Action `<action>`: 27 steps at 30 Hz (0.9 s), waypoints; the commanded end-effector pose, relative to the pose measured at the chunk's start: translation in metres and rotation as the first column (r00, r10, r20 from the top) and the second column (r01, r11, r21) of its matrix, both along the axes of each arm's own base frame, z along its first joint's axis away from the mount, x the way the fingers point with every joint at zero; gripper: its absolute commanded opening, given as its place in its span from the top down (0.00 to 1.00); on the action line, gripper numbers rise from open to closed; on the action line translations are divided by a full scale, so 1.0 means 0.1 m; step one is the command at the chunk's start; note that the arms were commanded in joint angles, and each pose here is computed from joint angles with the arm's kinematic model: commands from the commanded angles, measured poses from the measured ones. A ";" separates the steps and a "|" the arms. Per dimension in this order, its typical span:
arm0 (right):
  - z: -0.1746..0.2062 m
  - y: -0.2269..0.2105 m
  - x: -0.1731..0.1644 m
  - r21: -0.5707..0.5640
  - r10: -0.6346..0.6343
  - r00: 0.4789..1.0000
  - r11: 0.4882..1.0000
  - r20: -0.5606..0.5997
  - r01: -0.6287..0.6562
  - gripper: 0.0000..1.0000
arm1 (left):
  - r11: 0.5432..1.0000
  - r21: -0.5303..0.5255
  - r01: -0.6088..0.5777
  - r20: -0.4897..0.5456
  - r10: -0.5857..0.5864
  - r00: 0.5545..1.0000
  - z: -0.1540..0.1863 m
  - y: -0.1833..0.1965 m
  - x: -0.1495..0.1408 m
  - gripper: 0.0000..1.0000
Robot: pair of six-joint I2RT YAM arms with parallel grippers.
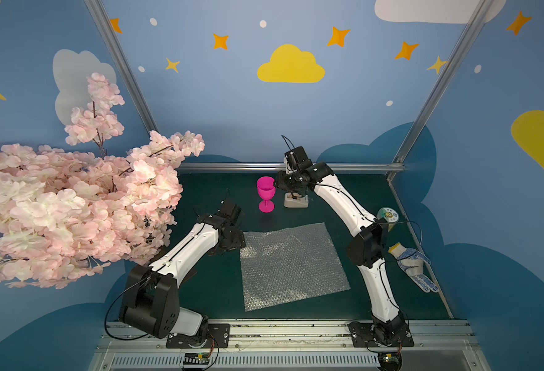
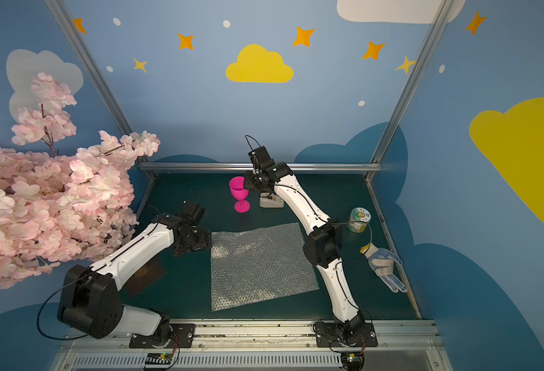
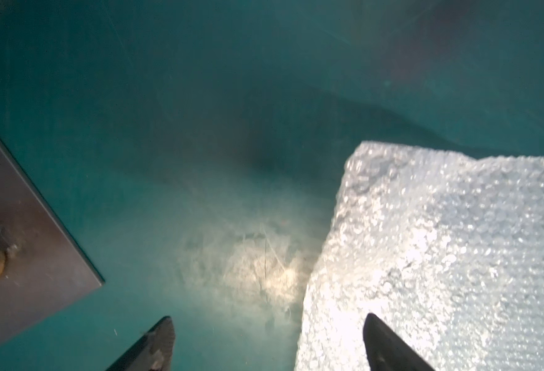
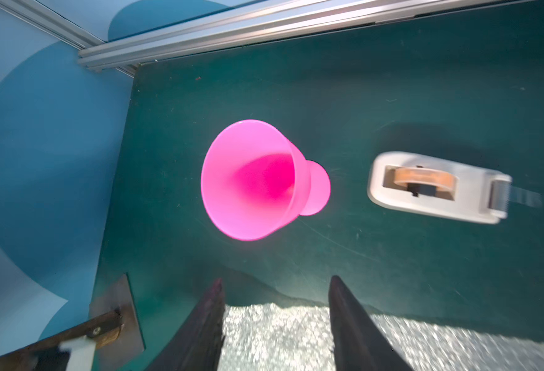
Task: Wrap wine glasses in bubble wrap
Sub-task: Pick up the wine glass at the center of the board.
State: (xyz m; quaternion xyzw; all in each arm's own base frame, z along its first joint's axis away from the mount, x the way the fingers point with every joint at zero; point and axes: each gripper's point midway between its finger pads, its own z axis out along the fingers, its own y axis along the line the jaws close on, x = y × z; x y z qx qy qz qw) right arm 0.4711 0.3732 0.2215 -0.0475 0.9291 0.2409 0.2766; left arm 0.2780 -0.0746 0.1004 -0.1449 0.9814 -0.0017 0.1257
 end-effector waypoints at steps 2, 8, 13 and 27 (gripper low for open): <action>-0.16 0.09 0.13 -0.021 -0.033 0.999 0.999 0.029 0.034 0.47 | 1.000 -0.024 -0.019 -0.030 0.018 0.999 -0.01 -0.04 -0.15 0.09; -0.34 0.12 0.30 -0.030 -0.074 0.995 0.997 0.068 0.076 0.46 | 0.999 -0.033 0.017 -0.006 -0.017 1.000 -0.01 -0.07 -0.18 0.09; -0.37 0.21 0.40 0.038 -0.112 0.992 0.993 0.061 0.110 0.46 | 0.999 -0.023 0.038 0.011 -0.038 0.999 0.00 -0.04 -0.20 0.09; -0.69 0.18 0.44 0.005 -0.147 0.989 0.989 0.017 0.147 0.67 | 0.996 -0.013 0.085 0.099 -0.083 0.992 0.36 -0.02 -0.14 0.09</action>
